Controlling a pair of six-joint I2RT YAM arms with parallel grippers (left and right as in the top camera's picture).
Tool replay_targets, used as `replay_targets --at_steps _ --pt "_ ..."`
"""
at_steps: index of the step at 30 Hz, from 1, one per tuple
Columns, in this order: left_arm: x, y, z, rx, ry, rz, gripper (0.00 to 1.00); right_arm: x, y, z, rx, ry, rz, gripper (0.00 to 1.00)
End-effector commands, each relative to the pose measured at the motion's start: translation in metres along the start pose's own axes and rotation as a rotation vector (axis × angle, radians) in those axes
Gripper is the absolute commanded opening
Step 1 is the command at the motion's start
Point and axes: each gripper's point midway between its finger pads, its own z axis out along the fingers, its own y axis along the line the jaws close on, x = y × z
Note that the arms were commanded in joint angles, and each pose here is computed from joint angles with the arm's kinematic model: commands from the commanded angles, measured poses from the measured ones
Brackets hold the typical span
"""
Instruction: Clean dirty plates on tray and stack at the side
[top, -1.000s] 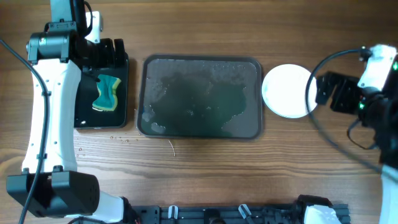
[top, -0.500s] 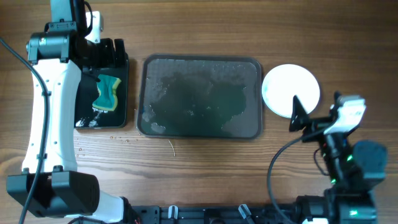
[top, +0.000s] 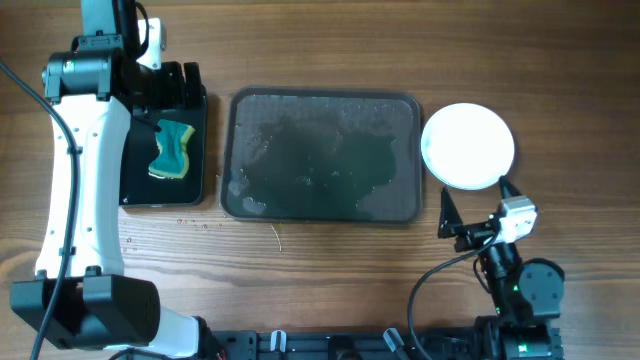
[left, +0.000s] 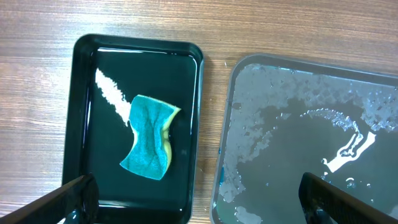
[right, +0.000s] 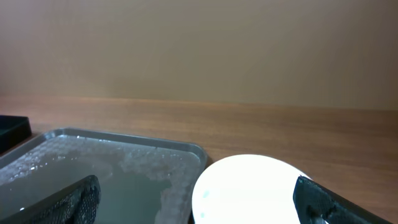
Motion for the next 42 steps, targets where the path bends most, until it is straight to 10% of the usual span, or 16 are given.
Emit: replay_targets --at_steps 1,42 --pt "0.0016 -0.0028 0.0039 0.012 0.012 -0.011 1.00 -0.0006 0.0046 -0.0017 -0.023 -0.043 -0.021 1.00" --pt "0.0017 -0.0025 0.0039 0.011 0.012 -0.011 1.00 -0.0007 0.0047 -0.0017 -0.024 -0.044 -0.032 1.00"
